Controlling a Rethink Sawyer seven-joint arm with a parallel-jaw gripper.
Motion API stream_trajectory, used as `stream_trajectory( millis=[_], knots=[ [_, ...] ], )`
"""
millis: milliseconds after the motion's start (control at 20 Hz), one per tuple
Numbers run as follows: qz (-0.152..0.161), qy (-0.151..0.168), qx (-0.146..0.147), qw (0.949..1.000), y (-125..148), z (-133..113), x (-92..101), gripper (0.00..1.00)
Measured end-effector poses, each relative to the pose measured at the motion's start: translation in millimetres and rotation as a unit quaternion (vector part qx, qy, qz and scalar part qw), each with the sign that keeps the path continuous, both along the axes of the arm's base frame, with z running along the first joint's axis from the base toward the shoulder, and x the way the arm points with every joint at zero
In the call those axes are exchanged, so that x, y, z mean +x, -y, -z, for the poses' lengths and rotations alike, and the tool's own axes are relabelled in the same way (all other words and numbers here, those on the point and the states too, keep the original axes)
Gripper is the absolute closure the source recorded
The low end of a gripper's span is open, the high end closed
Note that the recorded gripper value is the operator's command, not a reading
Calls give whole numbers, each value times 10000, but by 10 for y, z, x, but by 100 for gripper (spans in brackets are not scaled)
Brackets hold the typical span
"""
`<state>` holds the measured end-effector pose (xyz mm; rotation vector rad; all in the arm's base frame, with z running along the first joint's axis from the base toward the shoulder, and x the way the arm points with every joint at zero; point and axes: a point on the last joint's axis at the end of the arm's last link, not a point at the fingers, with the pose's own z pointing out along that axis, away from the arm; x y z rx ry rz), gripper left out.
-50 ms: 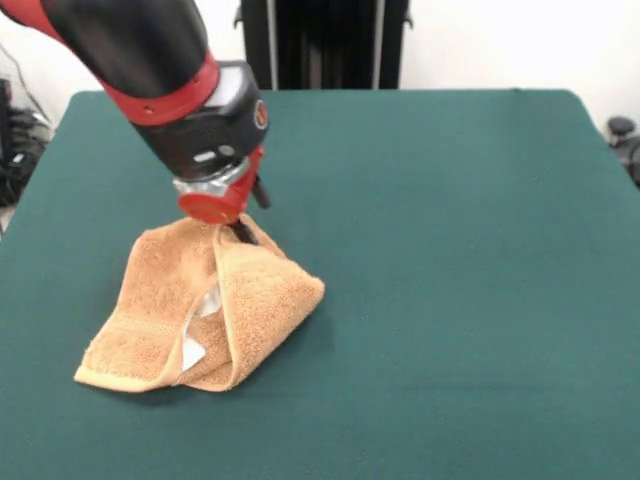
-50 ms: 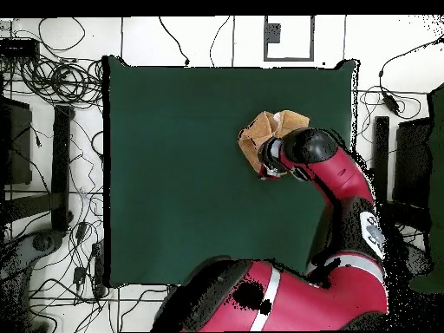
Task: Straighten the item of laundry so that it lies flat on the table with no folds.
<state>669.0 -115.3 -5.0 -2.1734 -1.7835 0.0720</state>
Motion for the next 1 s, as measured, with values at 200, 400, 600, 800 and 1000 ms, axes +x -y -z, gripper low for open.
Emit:
stream_trajectory(
  millis=[200, 400, 600, 800, 1000],
  knots=[
    [-853, -27, -919, 9921, 258, 97, -138, 0],
    [-1675, 232, -1788, 9692, 468, 169, -146, 0],
    [-2491, 642, -2555, 9320, 654, 202, -67, 0],
    [-3014, 973, -3009, 8995, 832, 211, 37, 0],
    [-3245, 1115, -3191, 8834, 940, 184, 121, 0]
  ],
)
